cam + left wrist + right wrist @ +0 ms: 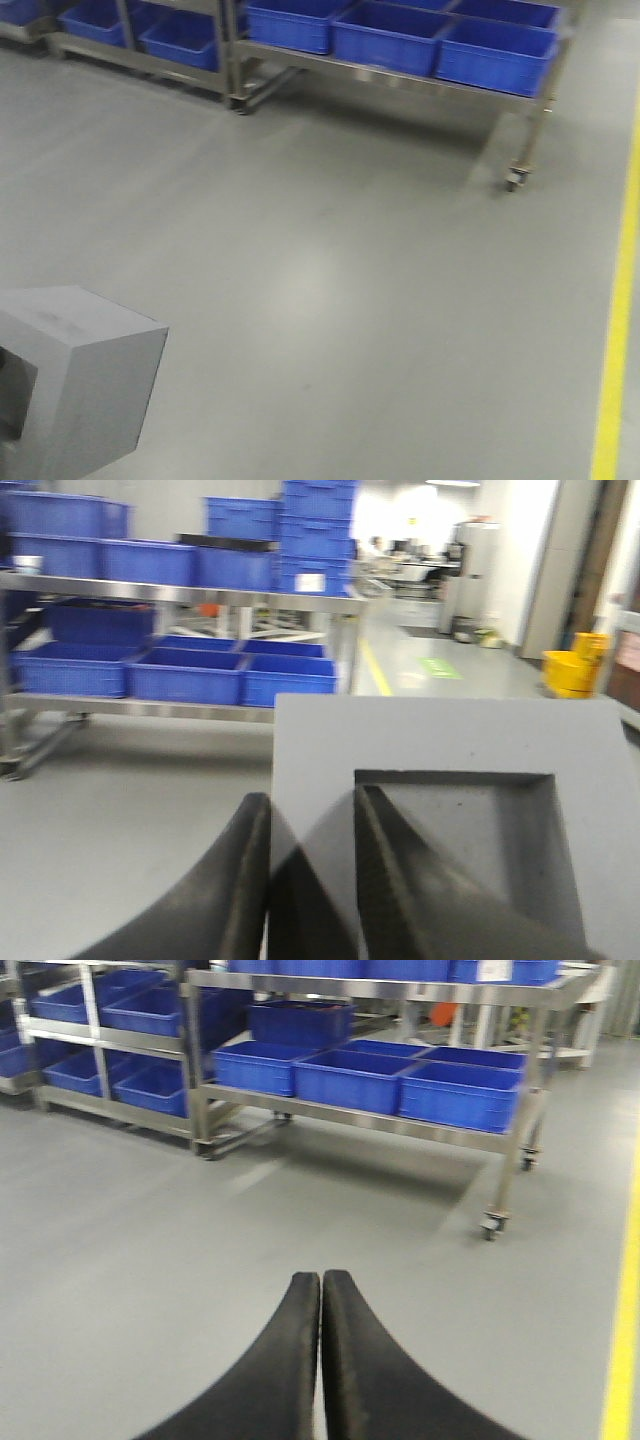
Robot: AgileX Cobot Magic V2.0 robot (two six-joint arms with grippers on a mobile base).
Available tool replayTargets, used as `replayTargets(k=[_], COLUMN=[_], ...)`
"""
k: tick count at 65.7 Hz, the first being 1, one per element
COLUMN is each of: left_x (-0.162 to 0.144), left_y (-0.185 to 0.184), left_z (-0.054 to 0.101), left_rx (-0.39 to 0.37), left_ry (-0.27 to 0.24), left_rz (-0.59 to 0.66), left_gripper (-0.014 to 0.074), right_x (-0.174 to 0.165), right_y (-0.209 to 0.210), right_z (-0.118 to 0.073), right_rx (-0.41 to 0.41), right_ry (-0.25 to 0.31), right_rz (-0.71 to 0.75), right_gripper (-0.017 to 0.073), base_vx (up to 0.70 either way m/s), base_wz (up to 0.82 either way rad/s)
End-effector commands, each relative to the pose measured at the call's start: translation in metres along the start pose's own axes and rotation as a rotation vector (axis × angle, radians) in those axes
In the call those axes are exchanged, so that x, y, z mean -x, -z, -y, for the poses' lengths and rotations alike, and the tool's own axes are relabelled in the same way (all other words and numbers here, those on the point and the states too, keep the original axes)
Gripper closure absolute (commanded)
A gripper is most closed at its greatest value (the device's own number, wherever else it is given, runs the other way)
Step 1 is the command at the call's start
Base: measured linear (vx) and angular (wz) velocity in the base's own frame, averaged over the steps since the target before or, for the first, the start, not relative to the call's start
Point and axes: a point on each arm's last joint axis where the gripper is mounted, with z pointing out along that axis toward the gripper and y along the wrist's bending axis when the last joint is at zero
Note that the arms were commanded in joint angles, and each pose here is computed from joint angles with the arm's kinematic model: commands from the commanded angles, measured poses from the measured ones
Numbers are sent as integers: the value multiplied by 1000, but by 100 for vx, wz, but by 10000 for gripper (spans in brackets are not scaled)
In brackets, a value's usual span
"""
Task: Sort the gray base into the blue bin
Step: 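Drive the base away from the table, holding the block in the left gripper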
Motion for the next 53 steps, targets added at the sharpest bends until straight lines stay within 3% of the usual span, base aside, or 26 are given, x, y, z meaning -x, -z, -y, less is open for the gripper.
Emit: replayTargets(k=[1,53], left_x=[19,19], left_y=[1,1], left_z=[4,4], left_rx=[-35,-35], left_ry=[12,12], left_rz=[125,125], left_gripper=[599,599], right_x=[2,2], right_y=[0,0], right_z=[0,0], right_rx=[-3,-3], right_ry=[11,11], right_rz=[71,71], right_gripper=[568,568], base_vx=[2,15], base_wz=[-62,-63])
